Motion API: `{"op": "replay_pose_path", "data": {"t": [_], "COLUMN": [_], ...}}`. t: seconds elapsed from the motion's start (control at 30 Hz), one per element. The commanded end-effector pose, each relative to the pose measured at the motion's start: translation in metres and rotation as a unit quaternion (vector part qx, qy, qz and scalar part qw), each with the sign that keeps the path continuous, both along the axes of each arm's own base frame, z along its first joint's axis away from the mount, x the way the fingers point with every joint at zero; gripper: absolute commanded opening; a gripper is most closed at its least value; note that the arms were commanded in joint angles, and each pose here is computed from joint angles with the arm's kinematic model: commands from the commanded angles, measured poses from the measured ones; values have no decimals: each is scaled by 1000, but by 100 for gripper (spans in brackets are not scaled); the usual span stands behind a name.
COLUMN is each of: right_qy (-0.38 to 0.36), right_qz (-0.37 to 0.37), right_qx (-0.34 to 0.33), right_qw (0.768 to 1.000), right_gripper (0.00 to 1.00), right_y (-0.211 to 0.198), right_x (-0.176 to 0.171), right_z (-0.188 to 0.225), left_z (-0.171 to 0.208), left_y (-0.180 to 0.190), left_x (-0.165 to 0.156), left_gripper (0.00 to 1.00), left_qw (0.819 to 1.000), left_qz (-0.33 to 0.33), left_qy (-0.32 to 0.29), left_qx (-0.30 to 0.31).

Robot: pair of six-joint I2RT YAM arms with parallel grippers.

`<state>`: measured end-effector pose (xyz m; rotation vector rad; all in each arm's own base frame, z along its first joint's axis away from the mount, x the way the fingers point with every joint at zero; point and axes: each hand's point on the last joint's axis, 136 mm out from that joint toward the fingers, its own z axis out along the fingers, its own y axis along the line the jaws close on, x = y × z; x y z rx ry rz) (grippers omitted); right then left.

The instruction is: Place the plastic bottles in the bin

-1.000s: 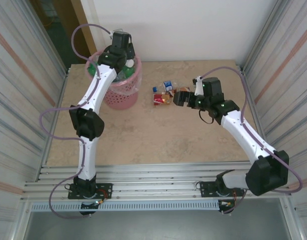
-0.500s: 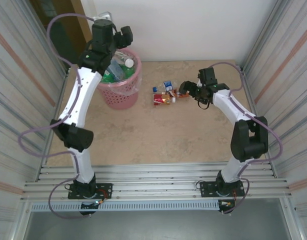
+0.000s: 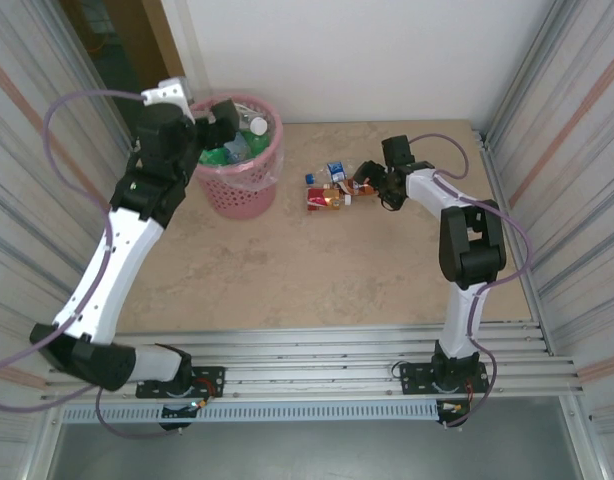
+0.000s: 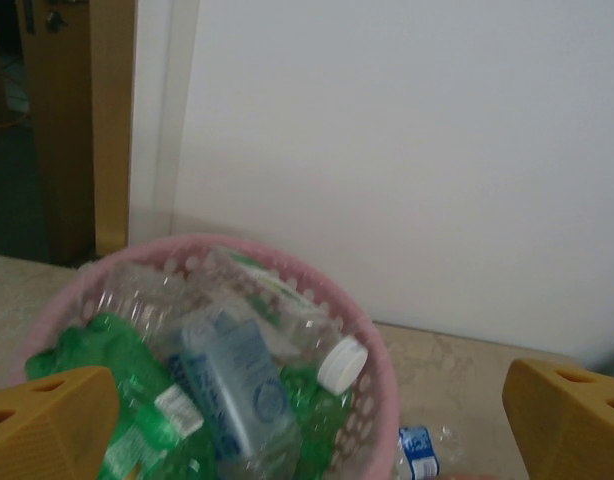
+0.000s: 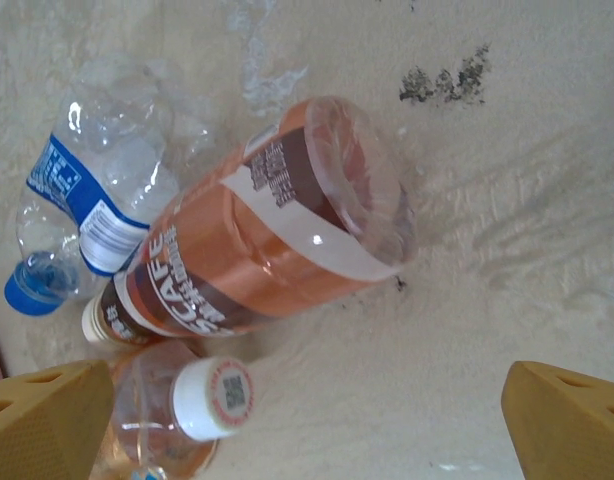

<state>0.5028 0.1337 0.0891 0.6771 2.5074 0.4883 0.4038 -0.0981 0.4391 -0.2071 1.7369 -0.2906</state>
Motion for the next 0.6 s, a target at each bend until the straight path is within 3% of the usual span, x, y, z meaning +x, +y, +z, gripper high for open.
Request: {"op": "replay_pose_path", "data": {"t": [0.0,0.2,0.57], "right_qy": [-15,-7,28], "right_qz": [-16,-17,-32], "right_qx": [11,14,-21], "right_qw": [1000,1000,999], "right_gripper": [98,98,100], "right_y": [10,16,1], "right_x": [17,31,38], "right_z": [5,-10,-45], "left_z": [14,-19,-62], "left_y": [17,28,38], "left_x": [-27,-54,-76], "left_gripper": [99,99,99], "left_qw": [998,998,997], "left_qz": [17,24,36], "left_qy": [-45,-26,13], "left_qx": [-27,-45,-66]}}
